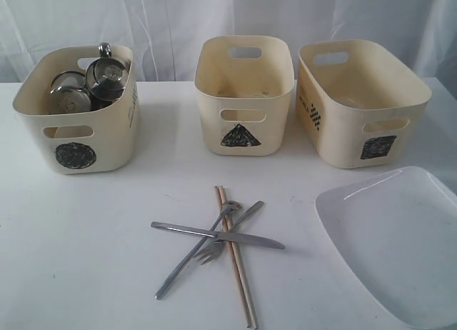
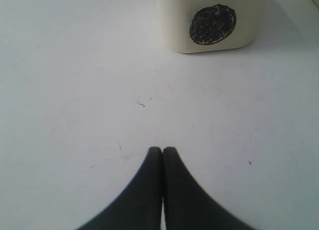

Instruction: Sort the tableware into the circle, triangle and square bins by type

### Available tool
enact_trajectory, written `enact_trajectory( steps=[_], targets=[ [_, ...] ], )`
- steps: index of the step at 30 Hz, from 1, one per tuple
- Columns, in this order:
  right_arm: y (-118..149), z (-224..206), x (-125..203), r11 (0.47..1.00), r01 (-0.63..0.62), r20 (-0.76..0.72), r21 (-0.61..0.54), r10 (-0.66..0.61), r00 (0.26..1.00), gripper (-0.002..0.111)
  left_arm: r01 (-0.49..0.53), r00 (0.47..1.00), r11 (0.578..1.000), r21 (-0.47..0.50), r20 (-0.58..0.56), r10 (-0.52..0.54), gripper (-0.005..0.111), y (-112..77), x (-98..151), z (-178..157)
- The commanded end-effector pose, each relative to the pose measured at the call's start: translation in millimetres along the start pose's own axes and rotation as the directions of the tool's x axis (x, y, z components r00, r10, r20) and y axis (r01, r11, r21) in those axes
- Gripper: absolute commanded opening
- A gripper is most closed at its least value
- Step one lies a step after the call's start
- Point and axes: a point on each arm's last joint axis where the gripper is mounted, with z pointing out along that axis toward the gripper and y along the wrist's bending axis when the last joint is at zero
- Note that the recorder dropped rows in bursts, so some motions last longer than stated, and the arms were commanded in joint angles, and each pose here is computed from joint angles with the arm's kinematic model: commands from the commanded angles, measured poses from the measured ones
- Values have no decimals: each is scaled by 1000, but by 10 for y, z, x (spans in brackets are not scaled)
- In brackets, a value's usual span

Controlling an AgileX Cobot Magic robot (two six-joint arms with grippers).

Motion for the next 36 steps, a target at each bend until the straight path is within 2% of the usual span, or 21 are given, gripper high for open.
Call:
enact_trajectory(
  steps=[1,4,8,9,11,12,13,15,16,19,22,25,26,27,28,29,30,31,32,34,36],
  targets=[
    [-4,-2,-6,1000,6,16,5,-6,1000,0,18,1000,1000,1,-3,-18,0,-3,12,2],
    [-4,-2,-6,1000,13,15,6,-13,1000,0,18,1000,1000,1,-3,-18,0,-3,12,2],
    [-13,-5,-58,967,253,66,34,-255,965,0,18,1000,1000,1,-3,-18,0,-3,12,2],
    [-1,-7,-88,976,214,103,25,-216,971,0,18,1000,1000,1,-3,-18,0,-3,12,2],
    [38,-33,-223,995,-80,250,-63,93,964,0,18,1000,1000,1,-3,-18,0,-3,12,2],
    [38,-52,-285,961,-247,300,-125,273,914,0,18,1000,1000,1,-3,-18,0,-3,12,2],
    [13,-89,-380,875,-434,368,-217,485,794,0,18,1000,1000,1,-3,-18,0,-3,12,2],
    [-57,-156,-496,727,-596,441,-342,684,581,0,18,1000,1000,1,-3,-18,0,-3,12,2],
    [-112,-217,-568,670,-622,502,-406,732,461,0,18,1000,1000,1,-3,-18,0,-3,12,2],
    [-196,-336,-668,573,-622,561,-534,790,247,0,18,1000,1000,1,-3,-18,0,-3,12,2],
    [-222,-385,-700,499,-613,539,-612,831,138,0,18,1000,1000,1,-3,-18,0,-3,12,2],
    [-191,-460,-842,298,-590,371,-750,929,-2,0,18,1000,1000,1,-3,-18,0,-3,12,2],
    [-156,-484,-966,282,-570,340,-772,941,5,0,18,1000,1000,1,-3,-18,0,-3,12,2],
    [-93,-530,-1168,322,-526,343,-787,937,60,0,18,1000,1000,1,-3,-18,0,-3,12,2],
    [-4,-566,-1413,425,-460,395,-779,904,166,0,18,1000,1000,1,-3,-18,0,-3,12,2],
    [116,-611,-1671,568,-342,484,-749,821,303,0,18,1000,1000,1,-3,-18,0,-3,12,2],
    [259,-559,-1919,729,-185,594,-659,656,467,0,18,1000,1000,1,-3,-18,0,-3,12,2],
    [397,-420,-2126,842,5,674,-540,429,601,0,18,1000,1000,1,-3,-18,0,-3,12,2],
    [508,-210,-2281,882,192,702,-430,193,685,0,18,1000,1000,1,-3,-18,0,-3,12,2],
    [603,284,-2449,857,396,644,-329,-103,758,0,18,1000,1000,1,-3,-18,0,-3,12,2],
    [621,776,-2529,831,462,559,-309,-234,796,0,18,1000,1000,1,-3,-18,0,-3,12,2]
  ],
)
